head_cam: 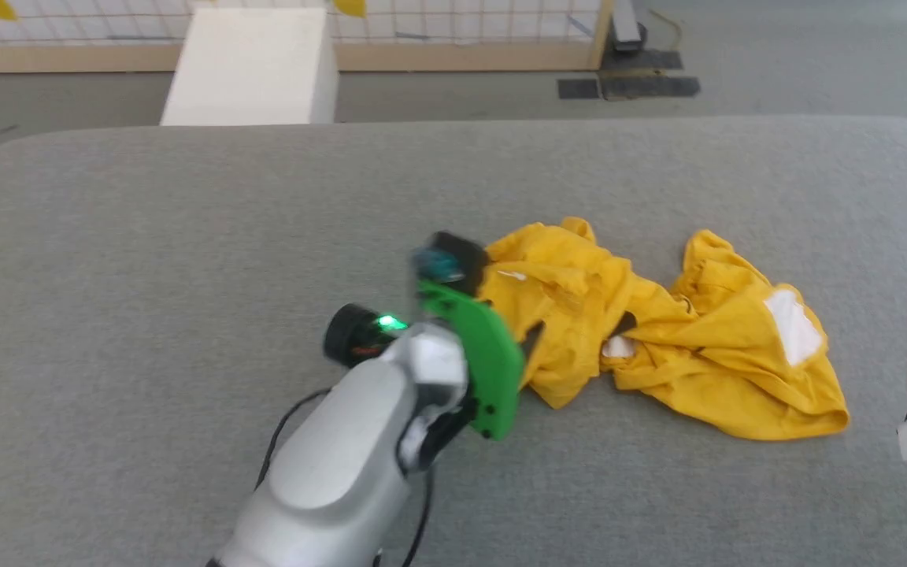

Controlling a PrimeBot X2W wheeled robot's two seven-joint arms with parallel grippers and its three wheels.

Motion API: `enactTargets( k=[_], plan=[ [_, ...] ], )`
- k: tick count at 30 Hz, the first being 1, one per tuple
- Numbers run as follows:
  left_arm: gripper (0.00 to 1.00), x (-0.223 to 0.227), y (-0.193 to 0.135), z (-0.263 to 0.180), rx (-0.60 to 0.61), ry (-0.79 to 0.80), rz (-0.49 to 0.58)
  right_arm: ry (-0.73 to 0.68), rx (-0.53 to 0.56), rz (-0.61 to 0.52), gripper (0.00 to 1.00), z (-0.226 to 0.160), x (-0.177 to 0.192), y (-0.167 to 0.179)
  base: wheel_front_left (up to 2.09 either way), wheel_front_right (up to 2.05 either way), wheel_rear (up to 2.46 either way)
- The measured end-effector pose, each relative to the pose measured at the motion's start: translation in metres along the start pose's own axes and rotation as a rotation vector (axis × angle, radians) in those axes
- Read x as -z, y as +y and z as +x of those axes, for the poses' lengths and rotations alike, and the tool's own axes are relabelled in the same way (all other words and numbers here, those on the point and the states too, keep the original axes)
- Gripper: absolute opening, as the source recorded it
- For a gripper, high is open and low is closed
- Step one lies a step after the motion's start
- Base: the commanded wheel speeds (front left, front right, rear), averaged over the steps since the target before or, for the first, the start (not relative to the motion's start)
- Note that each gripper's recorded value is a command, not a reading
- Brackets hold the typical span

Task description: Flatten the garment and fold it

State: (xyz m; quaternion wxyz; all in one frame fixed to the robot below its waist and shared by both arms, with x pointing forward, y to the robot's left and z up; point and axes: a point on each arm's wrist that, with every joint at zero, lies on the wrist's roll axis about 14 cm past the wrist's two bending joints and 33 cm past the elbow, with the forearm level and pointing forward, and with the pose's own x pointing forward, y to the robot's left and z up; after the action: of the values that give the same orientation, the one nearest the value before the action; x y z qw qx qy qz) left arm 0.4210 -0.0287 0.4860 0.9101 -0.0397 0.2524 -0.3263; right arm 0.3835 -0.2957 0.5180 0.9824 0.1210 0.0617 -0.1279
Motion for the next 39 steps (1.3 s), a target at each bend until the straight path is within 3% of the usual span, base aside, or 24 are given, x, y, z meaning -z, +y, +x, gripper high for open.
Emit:
enactTargets(
  k=[4,11,12,13,17,21,24,28,33,36,39],
  plan=[
    [1.00,0.025,-0.017,0.018,0.036,0.216,0.102,0.026,0.055,-0.002,1.00,-0.003,0.010,-0.019,0.00,0.00,0.00],
    [1.00,0.056,-0.009,0.036,0.010,0.354,0.159,0.044,0.108,-0.001,1.00,-0.006,0.021,-0.037,0.00,0.00,0.00],
    [0.36,0.056,-0.009,0.038,0.016,0.350,0.149,0.046,0.114,-0.002,1.00,-0.006,0.022,-0.039,0.00,0.00,0.00],
    [0.00,0.055,-0.010,0.040,0.021,0.339,0.141,0.049,0.118,-0.003,1.00,-0.006,0.023,-0.040,0.00,0.00,0.00],
    [0.00,0.045,-0.012,0.041,0.050,0.281,0.072,0.065,0.112,-0.004,1.00,-0.001,0.030,-0.037,0.00,0.00,0.00],
    [0.00,0.001,-0.011,0.033,0.084,0.097,-0.100,0.069,0.084,-0.004,1.00,0.005,0.033,-0.027,0.00,0.00,0.00],
    [0.00,-0.038,0.010,0.015,0.036,-0.088,-0.248,0.071,0.052,-0.007,1.00,0.009,0.033,-0.015,0.00,0.00,0.00],
    [0.00,-0.055,0.087,-0.036,-0.215,-0.279,-0.377,0.068,-0.010,-0.009,1.00,0.014,0.031,0.007,0.00,0.00,0.00],
    [0.00,-0.003,0.196,-0.138,-0.668,-0.356,-0.526,0.069,-0.100,-0.012,1.00,0.017,0.028,0.040,0.00,0.00,0.00],
    [0.00,0.050,0.228,-0.199,-0.894,-0.349,-0.639,0.060,-0.153,-0.013,1.00,0.018,0.024,0.059,0.00,0.00,0.00],
    [0.00,0.090,0.226,-0.220,-0.959,-0.307,-0.735,0.055,-0.183,-0.013,1.00,0.018,0.022,0.071,0.00,0.00,0.00]
  ],
)
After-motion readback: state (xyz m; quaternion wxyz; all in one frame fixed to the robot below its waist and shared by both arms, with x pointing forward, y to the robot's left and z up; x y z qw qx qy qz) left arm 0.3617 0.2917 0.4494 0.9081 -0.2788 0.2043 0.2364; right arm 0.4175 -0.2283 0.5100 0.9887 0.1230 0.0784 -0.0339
